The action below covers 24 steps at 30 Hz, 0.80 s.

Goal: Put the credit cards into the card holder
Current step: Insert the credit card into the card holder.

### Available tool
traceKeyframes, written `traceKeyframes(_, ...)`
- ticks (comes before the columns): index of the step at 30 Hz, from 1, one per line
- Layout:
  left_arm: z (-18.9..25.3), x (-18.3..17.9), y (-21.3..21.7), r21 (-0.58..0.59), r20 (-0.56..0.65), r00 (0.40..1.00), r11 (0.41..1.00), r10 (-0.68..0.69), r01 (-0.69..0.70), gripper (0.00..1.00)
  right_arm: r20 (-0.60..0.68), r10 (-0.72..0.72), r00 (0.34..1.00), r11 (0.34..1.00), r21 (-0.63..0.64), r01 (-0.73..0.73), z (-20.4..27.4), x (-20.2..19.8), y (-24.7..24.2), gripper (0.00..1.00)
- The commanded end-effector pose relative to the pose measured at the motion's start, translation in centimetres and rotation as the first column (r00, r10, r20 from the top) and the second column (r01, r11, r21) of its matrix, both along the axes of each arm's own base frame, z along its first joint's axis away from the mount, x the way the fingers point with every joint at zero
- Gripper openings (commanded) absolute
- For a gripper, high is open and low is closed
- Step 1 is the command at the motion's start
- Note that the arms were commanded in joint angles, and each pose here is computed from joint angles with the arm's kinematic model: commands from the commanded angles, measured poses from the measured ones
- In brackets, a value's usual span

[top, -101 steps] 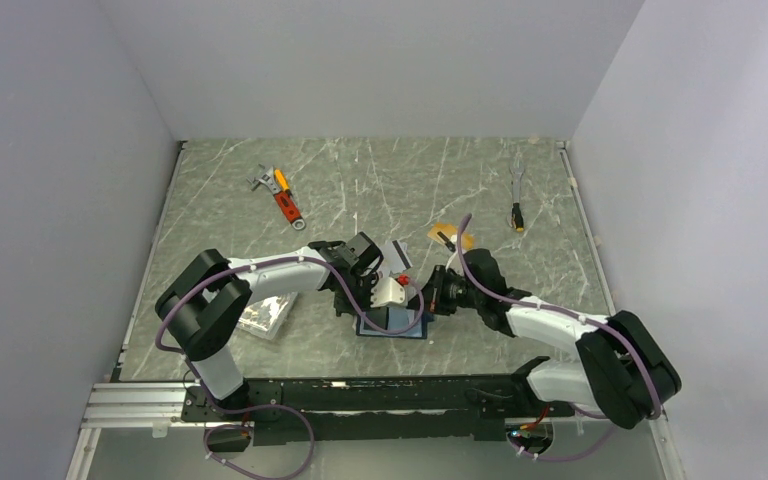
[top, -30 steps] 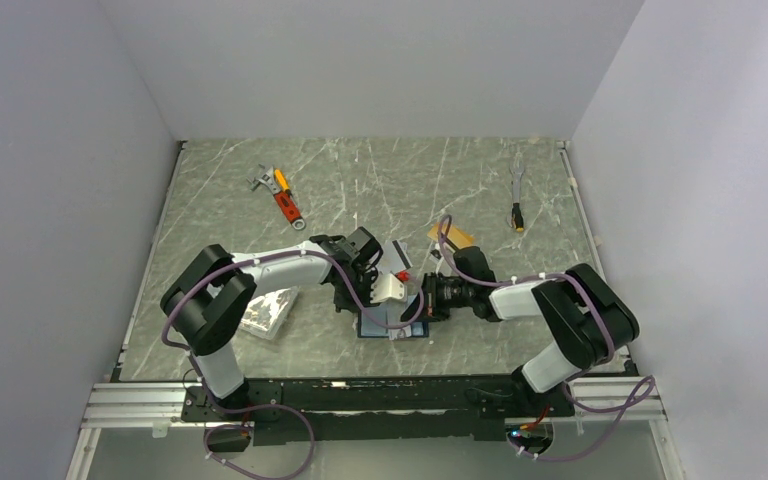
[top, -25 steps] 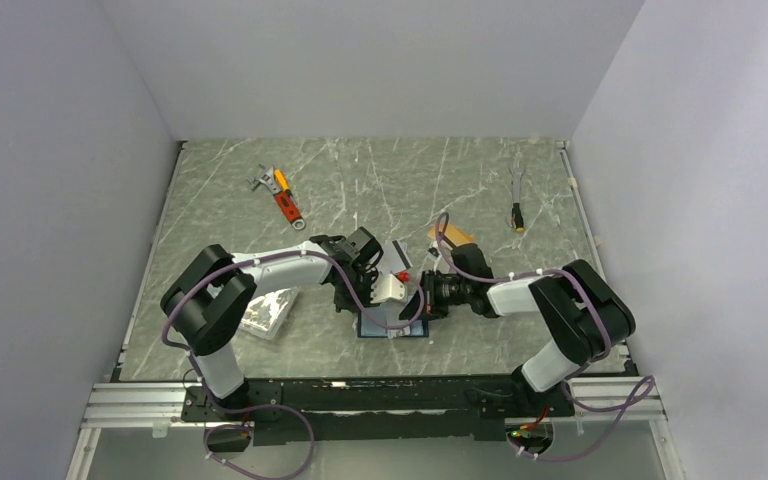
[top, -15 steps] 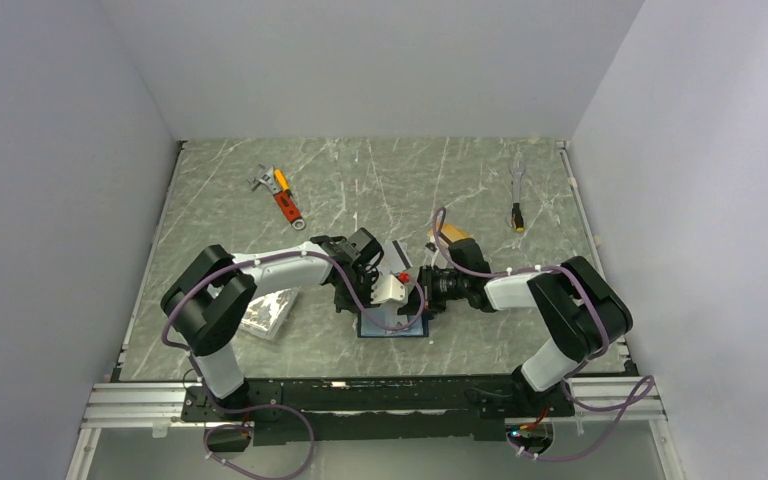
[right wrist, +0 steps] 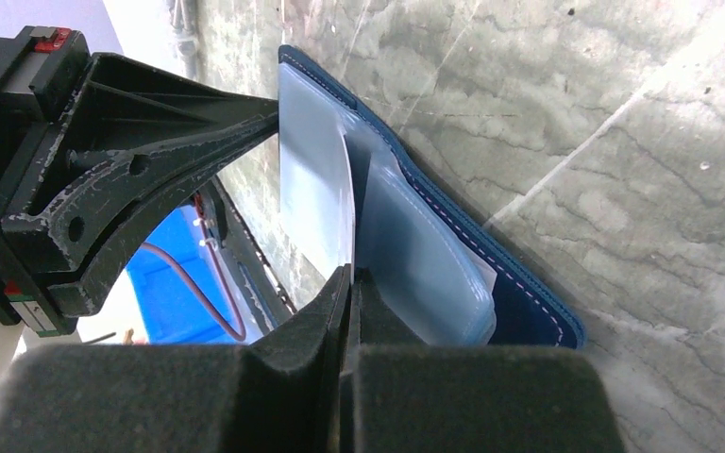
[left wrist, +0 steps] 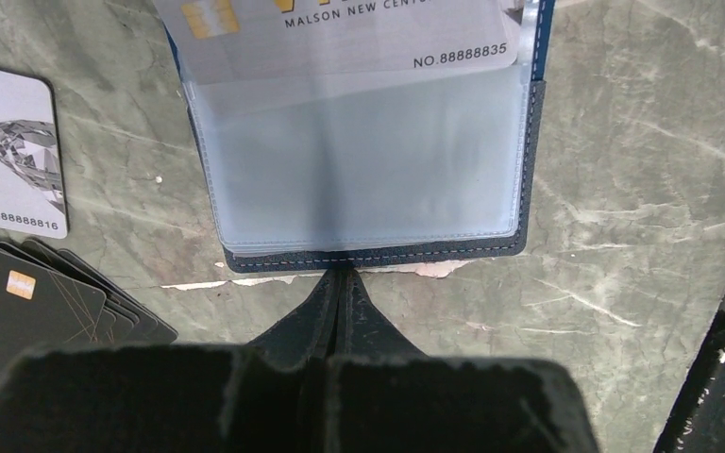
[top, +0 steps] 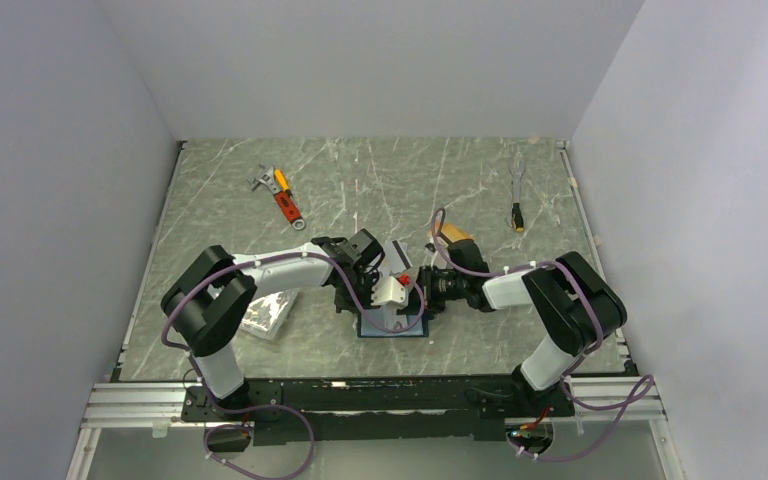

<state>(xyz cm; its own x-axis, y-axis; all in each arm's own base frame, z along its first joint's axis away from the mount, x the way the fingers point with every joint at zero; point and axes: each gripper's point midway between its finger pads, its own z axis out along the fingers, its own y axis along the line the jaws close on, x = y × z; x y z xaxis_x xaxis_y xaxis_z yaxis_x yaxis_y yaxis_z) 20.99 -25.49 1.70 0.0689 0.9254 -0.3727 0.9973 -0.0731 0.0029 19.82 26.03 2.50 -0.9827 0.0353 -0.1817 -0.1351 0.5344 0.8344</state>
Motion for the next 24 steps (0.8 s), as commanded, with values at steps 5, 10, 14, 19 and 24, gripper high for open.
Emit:
traceKeyframes(5,-0.7,-2.3,-0.3,-0.017,-0.041,0.997,0.998,-0.064,0.063,0.00,0.068,-0.037,0.997,0.998,-0.052,0.040,-0.7,0.2,0.5,0.00)
traceKeyframes(10,-1.1,-2.5,-0.2,-0.006,-0.038,0.997,0.998,-0.062,0.061,0.00,0.078,-0.031,0.996,0.995,-0.088,0.037,-0.9,-0.5,1.4,0.00)
traceKeyframes(14,-0.9,-2.5,-0.4,-0.011,-0.044,0.997,0.998,-0.057,0.056,0.00,0.072,-0.045,0.996,0.991,-0.126,0.054,-1.3,-0.8,1.0,0.02)
traceKeyframes(19,-0.5,-2.4,-0.6,-0.029,-0.049,0.998,0.999,-0.042,0.041,0.00,0.091,-0.069,0.993,0.976,-0.200,0.087,-1.1,-0.8,-0.3,0.29)
traceKeyframes(24,-0.7,-2.6,-0.3,-0.020,-0.052,0.998,0.999,-0.044,0.043,0.00,0.107,-0.068,0.992,0.969,-0.229,0.092,-0.3,-1.4,-1.3,0.53)
